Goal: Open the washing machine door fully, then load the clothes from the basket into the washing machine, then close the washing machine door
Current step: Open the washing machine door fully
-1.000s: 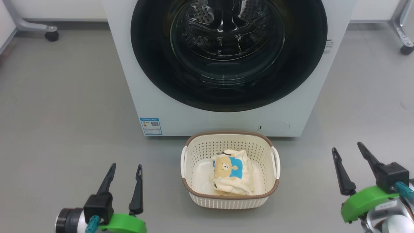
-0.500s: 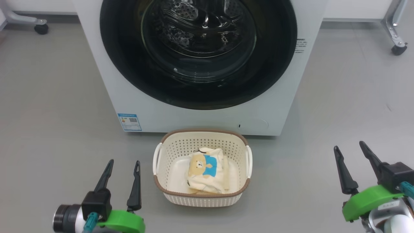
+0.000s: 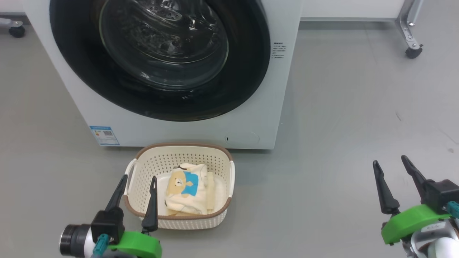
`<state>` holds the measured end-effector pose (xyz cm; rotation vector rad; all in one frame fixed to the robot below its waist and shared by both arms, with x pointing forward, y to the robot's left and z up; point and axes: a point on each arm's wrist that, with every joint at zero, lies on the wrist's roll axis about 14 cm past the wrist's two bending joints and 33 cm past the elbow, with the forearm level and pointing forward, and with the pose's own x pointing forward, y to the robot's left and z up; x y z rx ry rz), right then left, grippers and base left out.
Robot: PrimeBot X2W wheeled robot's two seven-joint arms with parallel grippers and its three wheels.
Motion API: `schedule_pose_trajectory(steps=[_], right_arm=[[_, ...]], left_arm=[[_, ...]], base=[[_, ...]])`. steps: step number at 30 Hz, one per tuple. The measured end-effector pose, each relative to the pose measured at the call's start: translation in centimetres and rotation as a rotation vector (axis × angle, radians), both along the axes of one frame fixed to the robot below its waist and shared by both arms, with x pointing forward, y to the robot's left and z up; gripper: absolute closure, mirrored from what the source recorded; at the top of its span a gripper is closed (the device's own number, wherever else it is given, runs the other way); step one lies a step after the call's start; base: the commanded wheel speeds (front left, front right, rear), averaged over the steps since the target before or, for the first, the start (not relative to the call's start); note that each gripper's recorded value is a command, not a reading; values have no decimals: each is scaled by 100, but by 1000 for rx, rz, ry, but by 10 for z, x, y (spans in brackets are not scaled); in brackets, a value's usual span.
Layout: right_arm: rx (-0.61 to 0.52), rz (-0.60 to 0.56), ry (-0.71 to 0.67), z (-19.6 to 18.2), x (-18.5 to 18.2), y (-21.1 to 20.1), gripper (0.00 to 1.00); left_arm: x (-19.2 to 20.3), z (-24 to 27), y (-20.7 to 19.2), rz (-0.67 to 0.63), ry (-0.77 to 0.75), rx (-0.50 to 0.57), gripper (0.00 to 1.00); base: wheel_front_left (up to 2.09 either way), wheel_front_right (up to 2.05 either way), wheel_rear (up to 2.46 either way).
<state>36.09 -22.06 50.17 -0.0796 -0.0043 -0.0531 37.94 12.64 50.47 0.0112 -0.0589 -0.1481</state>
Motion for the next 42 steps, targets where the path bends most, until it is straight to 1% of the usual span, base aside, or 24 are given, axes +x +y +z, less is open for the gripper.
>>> schedule_pose_trajectory(steps=[6,12,33,38,42], right_arm=[[-3,-9,-2,1,-1,-4,0],[-2,-9,-6,2,-2,-3,0],[4,-10,-1,0,0,-4,0],[-10,-5,7,-4,4,-3,0],[-13,-5,-4,0,16,-3,0]], left_arm=[[0,5,-5,-16,-16,-8,0],[0,5,-6,-24,-15,-7,0],[1,0,-6,-23,-1,-6,0],[4,-6,-5,-20,17,-8,0],[8,-14,-4,-16,40,-14,0]], base=[[89,89,-178],[42,42,-83],[1,1,-2],[0,0,0],[0,0,0]])
